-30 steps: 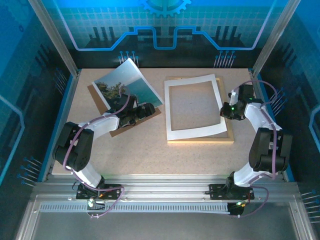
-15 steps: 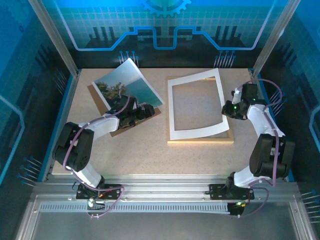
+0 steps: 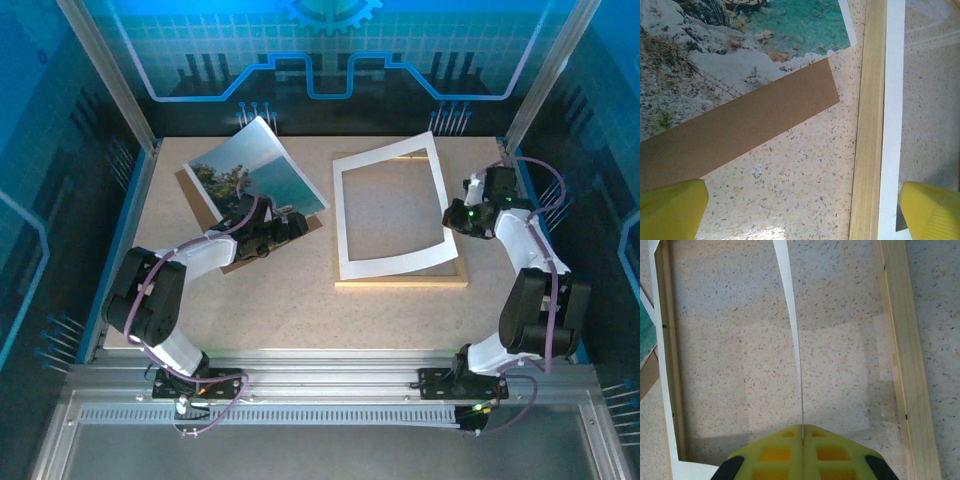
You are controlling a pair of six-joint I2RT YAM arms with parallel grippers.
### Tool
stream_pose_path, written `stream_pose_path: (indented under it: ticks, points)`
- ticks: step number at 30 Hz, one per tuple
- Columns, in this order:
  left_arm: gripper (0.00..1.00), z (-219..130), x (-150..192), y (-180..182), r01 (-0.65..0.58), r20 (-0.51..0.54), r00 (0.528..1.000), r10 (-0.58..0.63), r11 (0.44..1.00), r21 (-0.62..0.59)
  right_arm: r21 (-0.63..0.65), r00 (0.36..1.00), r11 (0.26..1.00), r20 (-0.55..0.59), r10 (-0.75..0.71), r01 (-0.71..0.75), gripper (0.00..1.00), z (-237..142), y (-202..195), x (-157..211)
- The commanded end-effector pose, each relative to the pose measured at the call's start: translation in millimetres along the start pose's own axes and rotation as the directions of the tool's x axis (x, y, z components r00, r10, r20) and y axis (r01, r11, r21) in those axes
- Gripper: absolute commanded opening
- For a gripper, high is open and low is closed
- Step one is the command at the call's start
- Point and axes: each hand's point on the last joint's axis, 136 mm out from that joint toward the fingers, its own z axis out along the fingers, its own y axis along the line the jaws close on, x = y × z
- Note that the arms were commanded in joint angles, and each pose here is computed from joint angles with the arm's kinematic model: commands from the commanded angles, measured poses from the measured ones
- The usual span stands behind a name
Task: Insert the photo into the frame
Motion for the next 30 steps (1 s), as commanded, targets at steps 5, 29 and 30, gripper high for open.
stream_pose_path:
  ticks: [5,29,30]
  points:
    - [0.99,-7,-3,-9,-0.04,0.017,0.999,0.039,0.999,0.019,0.023,0.999,0.999,0.011,0.034,-0.034,0.01,-7,-14,-1]
    - [0.99,-4,-9,-20,-0.061,0.001,0.998,0.061,0.997,0.037,0.042,0.976,0.981,-0.114,-0.184,0.189,0.01,0,-13,-12]
    - [0.99,-4,-10,-20,-0.063,0.003,0.998,0.063,0.997,0.037,0.037,0.977,0.982,-0.113,-0.182,0.187,0.01,2,-12,-11]
